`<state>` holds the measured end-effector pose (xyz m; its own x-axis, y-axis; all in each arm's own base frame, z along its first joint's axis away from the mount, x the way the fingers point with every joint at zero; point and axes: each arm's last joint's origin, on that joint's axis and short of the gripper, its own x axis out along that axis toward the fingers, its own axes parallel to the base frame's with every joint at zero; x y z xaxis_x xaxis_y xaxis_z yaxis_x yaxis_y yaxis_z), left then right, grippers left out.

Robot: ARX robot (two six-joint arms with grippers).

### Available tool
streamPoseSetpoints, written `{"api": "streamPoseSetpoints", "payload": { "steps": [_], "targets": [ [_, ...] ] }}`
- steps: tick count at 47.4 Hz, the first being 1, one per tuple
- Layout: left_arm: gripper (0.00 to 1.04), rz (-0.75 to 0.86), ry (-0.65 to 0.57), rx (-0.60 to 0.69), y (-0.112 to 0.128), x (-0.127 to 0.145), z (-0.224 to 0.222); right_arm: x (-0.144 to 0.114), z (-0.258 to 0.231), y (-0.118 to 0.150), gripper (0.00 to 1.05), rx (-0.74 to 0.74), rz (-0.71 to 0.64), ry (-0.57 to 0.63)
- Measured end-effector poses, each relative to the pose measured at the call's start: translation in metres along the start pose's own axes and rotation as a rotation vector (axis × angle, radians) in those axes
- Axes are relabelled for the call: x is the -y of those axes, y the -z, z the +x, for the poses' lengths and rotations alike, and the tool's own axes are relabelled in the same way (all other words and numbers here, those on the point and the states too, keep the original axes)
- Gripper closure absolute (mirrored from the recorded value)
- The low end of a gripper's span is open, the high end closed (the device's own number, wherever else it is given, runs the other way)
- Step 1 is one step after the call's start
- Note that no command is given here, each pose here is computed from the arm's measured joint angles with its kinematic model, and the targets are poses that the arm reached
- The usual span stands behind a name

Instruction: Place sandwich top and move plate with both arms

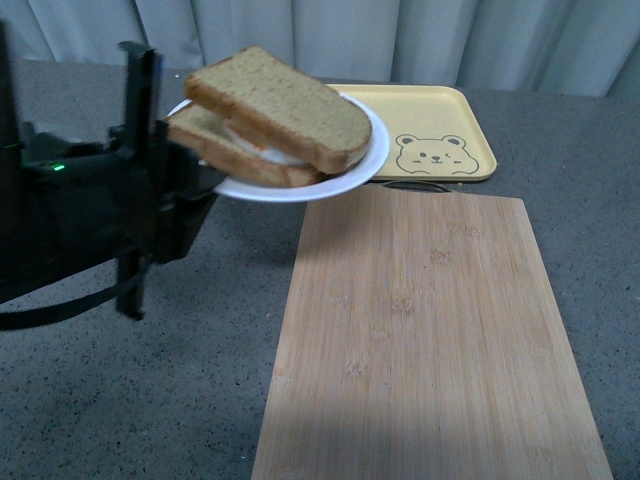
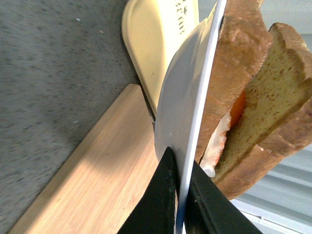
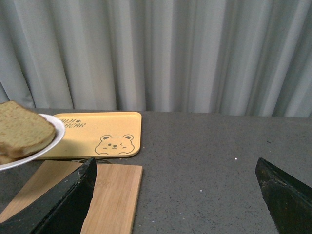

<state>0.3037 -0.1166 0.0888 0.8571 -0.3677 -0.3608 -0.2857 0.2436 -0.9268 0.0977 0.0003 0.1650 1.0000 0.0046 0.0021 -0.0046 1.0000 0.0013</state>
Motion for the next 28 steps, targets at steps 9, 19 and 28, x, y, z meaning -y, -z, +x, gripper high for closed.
{"api": "streamPoseSetpoints", "payload": {
  "steps": [9, 19, 28],
  "targets": [
    [1.01, -0.02, -0.029, -0.024, 0.025, 0.018, 0.062, 0.0, 0.0, 0.0, 0.09, 0.0, 0.0, 0.0],
    [1.01, -0.015, -0.08, -0.039, 0.041, 0.03, 0.113, 0.0, 0.0, 0.0, 0.09, 0.0, 0.0, 0.0],
    [1.01, -0.03, -0.067, -0.023, 0.044, 0.042, 0.143, 0.0, 0.0, 0.0, 0.09, 0.0, 0.0, 0.0]
  ]
}}
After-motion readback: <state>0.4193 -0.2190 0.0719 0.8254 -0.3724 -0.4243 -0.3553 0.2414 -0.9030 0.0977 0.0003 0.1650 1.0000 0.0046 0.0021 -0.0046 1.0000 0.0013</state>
